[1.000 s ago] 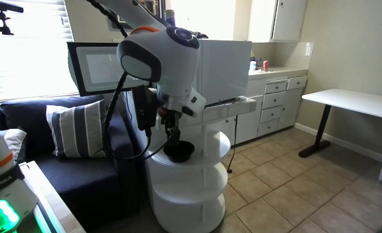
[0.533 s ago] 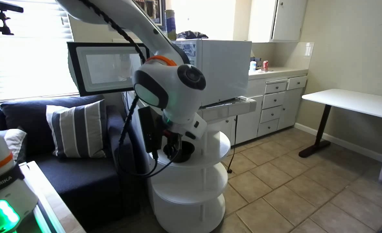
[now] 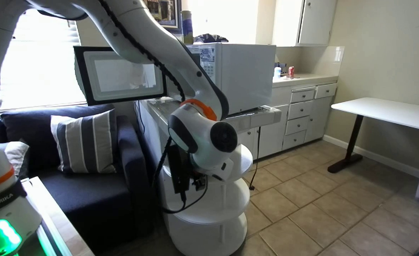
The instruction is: Put the black bowl in the microwave.
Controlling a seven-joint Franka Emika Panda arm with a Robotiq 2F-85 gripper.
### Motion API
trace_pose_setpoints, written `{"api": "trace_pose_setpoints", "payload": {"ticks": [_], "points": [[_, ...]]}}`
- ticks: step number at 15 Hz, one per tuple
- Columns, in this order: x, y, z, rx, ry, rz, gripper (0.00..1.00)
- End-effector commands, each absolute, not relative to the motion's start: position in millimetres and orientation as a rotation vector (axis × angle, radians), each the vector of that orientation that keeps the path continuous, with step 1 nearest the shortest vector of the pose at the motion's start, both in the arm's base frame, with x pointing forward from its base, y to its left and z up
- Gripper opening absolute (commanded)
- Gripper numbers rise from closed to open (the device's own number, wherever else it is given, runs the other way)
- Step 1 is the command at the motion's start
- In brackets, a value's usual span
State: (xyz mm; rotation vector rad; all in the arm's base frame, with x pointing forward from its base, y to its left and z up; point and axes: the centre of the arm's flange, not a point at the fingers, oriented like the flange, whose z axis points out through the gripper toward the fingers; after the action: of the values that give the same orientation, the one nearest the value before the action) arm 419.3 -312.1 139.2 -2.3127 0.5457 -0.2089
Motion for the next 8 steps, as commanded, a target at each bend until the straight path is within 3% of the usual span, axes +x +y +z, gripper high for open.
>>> {"api": "trace_pose_setpoints", "payload": {"ticks": [1,8], "points": [[445,-308,94,-2.249,0.556,-0.274,1.0],[477,-286,50,-2.234,0.516,-0.349,1.0]]}}
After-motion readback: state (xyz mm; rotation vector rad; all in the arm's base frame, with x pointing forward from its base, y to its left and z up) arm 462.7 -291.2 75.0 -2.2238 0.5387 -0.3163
